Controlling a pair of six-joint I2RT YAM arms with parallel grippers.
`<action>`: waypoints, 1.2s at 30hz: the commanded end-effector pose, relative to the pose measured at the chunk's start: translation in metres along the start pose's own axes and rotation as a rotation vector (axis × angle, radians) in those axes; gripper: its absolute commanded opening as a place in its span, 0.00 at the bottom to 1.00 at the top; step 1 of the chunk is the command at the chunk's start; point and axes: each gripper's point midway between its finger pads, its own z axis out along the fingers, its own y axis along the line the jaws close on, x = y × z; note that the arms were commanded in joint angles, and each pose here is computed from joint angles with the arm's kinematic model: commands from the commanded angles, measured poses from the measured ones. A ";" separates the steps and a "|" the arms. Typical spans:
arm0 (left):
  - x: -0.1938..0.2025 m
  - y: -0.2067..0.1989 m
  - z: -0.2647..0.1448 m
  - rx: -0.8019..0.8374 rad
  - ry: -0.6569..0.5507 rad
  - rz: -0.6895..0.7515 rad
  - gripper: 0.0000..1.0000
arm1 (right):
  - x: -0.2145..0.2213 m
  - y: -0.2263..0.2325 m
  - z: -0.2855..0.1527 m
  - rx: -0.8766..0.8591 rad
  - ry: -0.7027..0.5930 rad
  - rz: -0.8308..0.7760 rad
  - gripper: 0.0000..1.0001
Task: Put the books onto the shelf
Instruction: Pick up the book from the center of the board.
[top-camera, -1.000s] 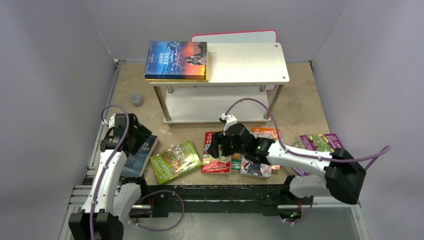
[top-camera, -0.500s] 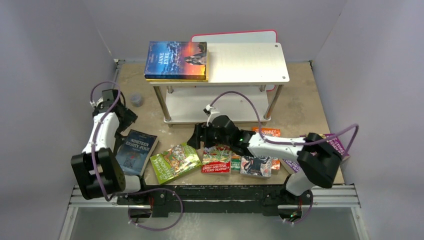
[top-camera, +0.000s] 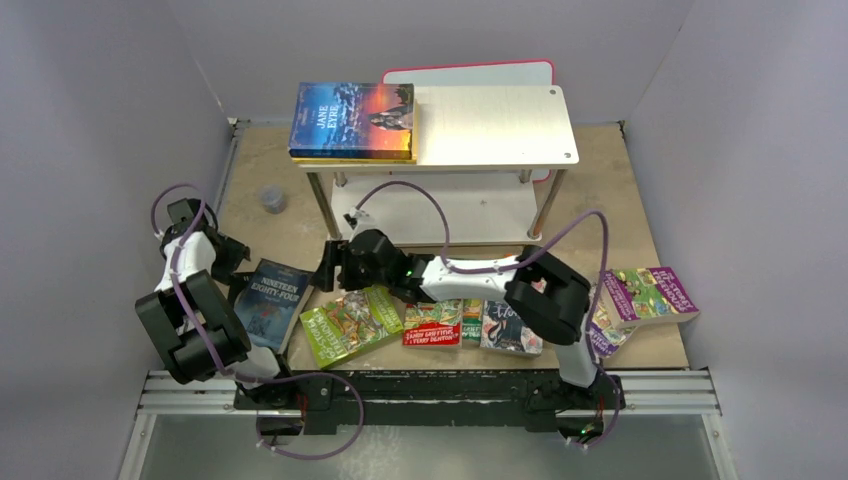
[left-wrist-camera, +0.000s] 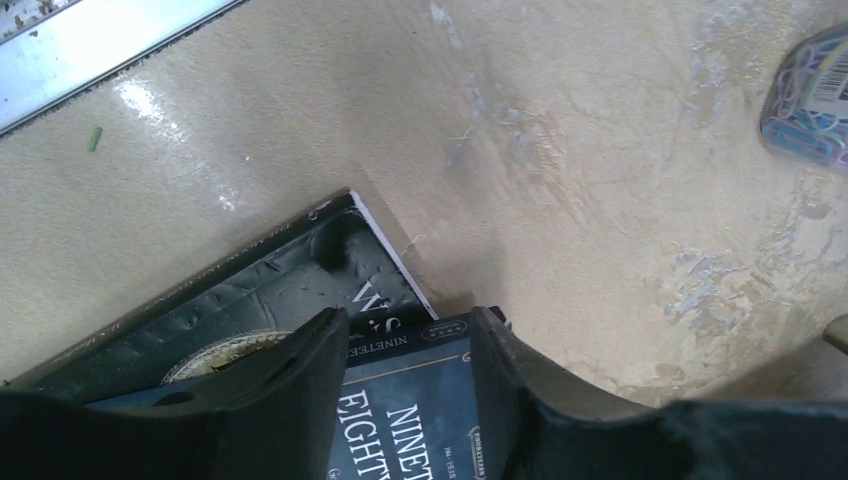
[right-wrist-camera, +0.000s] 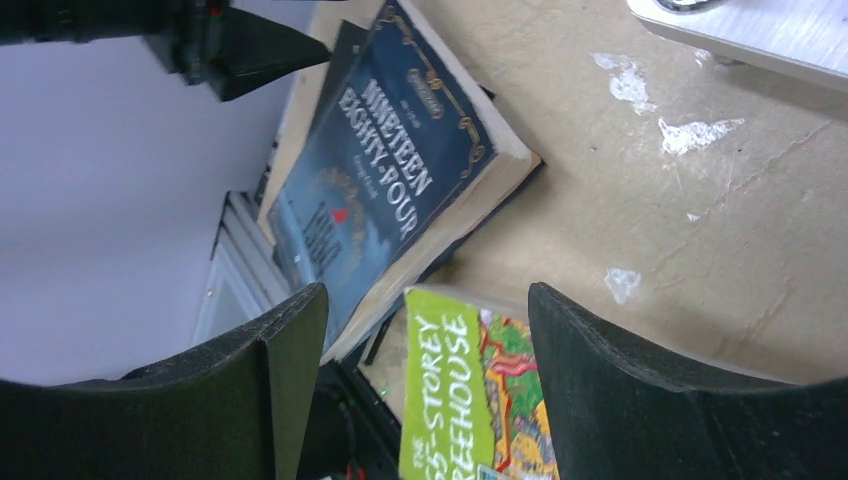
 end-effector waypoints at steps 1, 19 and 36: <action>-0.021 -0.008 -0.008 0.064 -0.070 -0.049 0.44 | -0.002 -0.021 0.027 0.092 -0.046 0.041 0.75; 0.018 -0.020 -0.027 0.211 0.064 -0.113 0.54 | 0.040 -0.031 0.090 0.034 0.096 0.020 0.80; 0.006 0.025 -0.006 -0.069 0.025 -0.065 0.54 | 0.046 -0.047 0.097 0.024 0.052 0.036 0.80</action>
